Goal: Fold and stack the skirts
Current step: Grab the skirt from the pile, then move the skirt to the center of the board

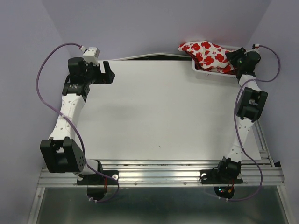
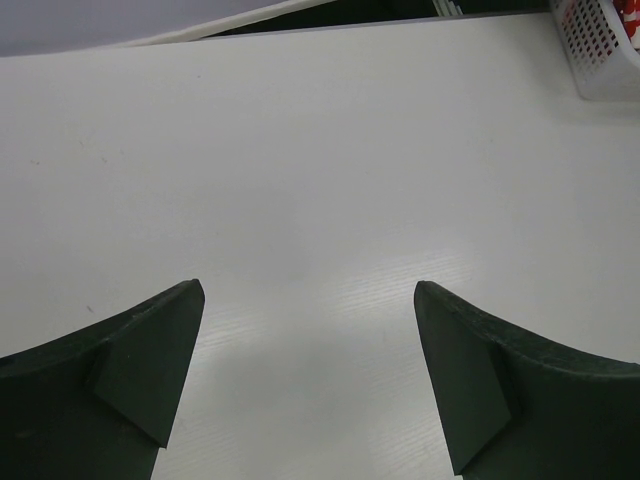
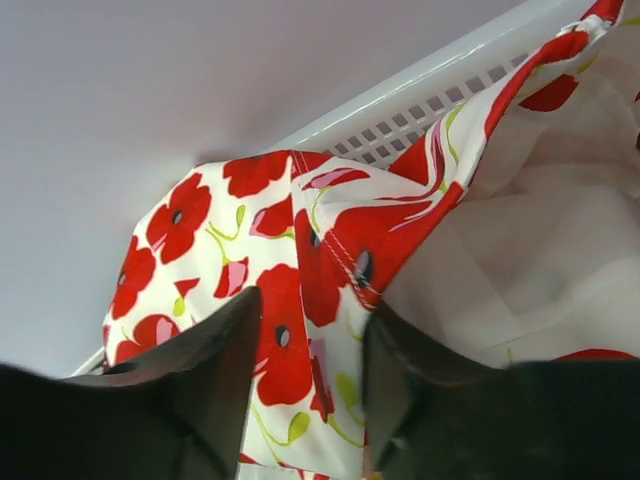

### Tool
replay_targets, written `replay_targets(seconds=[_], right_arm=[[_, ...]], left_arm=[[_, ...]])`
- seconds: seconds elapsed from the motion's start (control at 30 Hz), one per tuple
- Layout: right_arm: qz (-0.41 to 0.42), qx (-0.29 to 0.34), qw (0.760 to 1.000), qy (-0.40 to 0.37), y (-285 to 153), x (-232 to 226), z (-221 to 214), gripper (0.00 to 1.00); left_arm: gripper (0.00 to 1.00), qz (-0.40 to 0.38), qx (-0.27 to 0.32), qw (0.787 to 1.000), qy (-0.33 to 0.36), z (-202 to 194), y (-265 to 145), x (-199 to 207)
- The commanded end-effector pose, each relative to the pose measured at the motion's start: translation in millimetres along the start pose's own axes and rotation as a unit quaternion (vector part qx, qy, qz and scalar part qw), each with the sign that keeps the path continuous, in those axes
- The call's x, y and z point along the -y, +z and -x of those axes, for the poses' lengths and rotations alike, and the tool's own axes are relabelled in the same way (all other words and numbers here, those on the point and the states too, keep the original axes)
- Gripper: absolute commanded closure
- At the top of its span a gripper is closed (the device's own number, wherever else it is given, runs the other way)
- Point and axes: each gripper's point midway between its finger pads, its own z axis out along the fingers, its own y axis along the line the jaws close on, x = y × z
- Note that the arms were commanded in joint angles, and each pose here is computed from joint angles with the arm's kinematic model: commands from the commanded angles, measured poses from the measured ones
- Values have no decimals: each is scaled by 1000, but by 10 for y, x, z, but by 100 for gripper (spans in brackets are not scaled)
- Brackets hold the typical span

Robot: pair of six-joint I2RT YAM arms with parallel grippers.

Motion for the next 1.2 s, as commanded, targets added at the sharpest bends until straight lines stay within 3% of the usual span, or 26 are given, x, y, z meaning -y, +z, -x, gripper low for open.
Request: replay_targets(seconds=[0.0,0.03,0.2,0.4,0.7,0.83,0.97,1.17], right_arm=[[44,5,999,19,-1,-322,90,56],[67,3,998,22,-58,-465,132,69],[150,-3,986,76,-425,-1250,341,99],[212,34,974,67,-1208,-2321,548,99],[234,105,965,50,-1746,-3047,1219,99],[319,128,939,15,-2103,-3837,1583,99],[379,114,918,-24,-2394,-4414,1564,99],[423,42,900,-93,-2791,-4798,677,99]], left_arm=[[1,-4,41,999,17,295,-124,69],[1,-4,43,999,20,308,-134,70],[1,-5,46,999,16,323,-138,79],[1,-31,55,998,5,316,-247,215],[1,-47,68,997,7,370,-362,320],[1,-35,77,996,10,436,-411,299],[1,-24,95,995,17,561,-554,255],[1,-46,111,992,33,651,-832,283]])
